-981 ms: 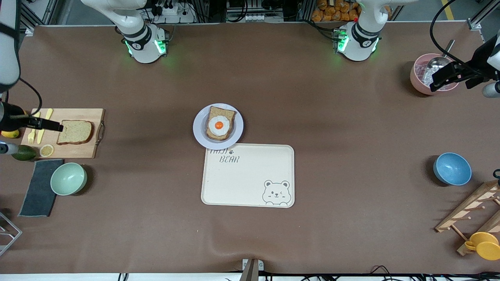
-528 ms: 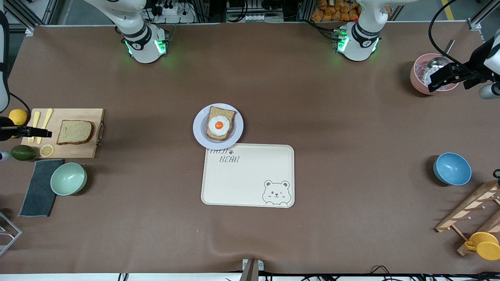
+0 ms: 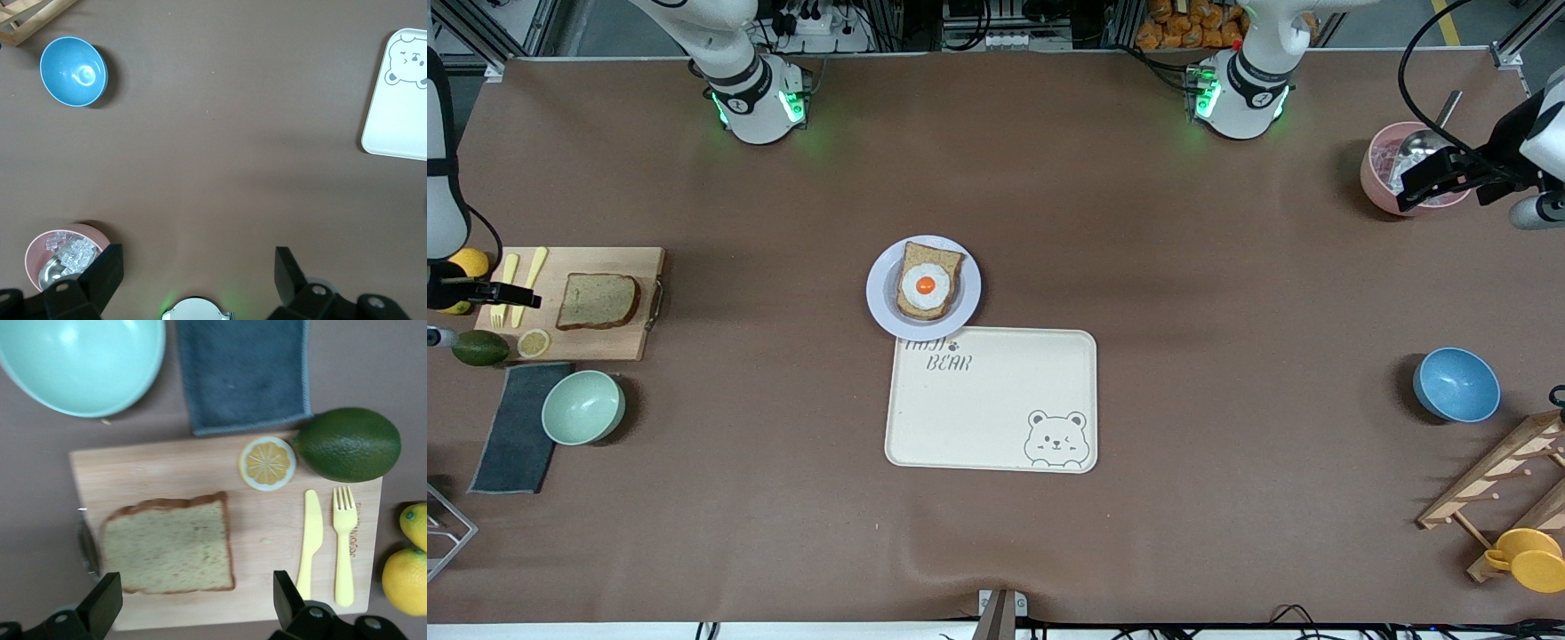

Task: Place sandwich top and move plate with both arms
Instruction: 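Reach the right gripper down to the bread slice on the cutting board, then grasp the bread slice edge with the right gripper and lift it, then carry the bread slice to the white plate and lay it on the egg toast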

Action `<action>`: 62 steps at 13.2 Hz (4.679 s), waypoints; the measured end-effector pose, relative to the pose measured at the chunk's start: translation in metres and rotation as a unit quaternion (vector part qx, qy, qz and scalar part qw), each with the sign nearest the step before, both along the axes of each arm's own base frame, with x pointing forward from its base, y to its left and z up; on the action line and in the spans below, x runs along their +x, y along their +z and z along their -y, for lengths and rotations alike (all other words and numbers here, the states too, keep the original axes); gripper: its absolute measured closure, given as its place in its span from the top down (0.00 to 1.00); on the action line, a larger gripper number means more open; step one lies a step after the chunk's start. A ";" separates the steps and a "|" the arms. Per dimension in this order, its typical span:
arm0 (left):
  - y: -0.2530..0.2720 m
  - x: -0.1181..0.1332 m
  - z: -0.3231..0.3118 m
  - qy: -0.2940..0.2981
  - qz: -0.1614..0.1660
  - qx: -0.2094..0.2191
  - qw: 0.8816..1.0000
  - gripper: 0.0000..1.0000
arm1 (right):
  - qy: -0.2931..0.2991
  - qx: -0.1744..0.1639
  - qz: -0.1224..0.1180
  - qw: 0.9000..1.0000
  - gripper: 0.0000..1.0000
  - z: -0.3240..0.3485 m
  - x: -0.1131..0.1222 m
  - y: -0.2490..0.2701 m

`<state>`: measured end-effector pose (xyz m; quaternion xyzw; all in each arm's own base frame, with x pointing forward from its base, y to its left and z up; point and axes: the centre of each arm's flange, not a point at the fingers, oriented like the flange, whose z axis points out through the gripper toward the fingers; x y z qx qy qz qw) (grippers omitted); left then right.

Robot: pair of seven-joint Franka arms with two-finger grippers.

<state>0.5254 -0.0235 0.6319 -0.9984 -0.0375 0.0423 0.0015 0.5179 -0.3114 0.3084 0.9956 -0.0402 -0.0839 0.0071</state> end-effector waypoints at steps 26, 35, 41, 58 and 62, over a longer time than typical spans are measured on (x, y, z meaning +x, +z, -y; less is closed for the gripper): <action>-0.016 -0.005 0.032 -0.017 0.000 0.003 1.000 1.00 | 0.001 0.038 -0.040 0.998 0.70 0.026 -0.030 -0.115; -0.016 -0.005 0.032 -0.016 0.005 0.003 1.000 1.00 | -0.008 0.048 -0.036 0.998 0.06 0.026 -0.030 -0.112; -0.016 -0.003 0.032 -0.016 0.015 0.002 1.000 1.00 | -0.003 0.045 -0.028 0.999 0.06 0.027 -0.024 -0.101; -0.034 0.001 0.032 -0.016 0.018 0.002 1.000 1.00 | 0.021 0.144 -0.052 0.988 0.06 -0.029 0.037 0.034; -0.039 0.001 0.032 -0.015 0.017 0.002 1.000 1.00 | 0.065 0.192 -0.056 0.978 0.06 -0.110 0.068 0.041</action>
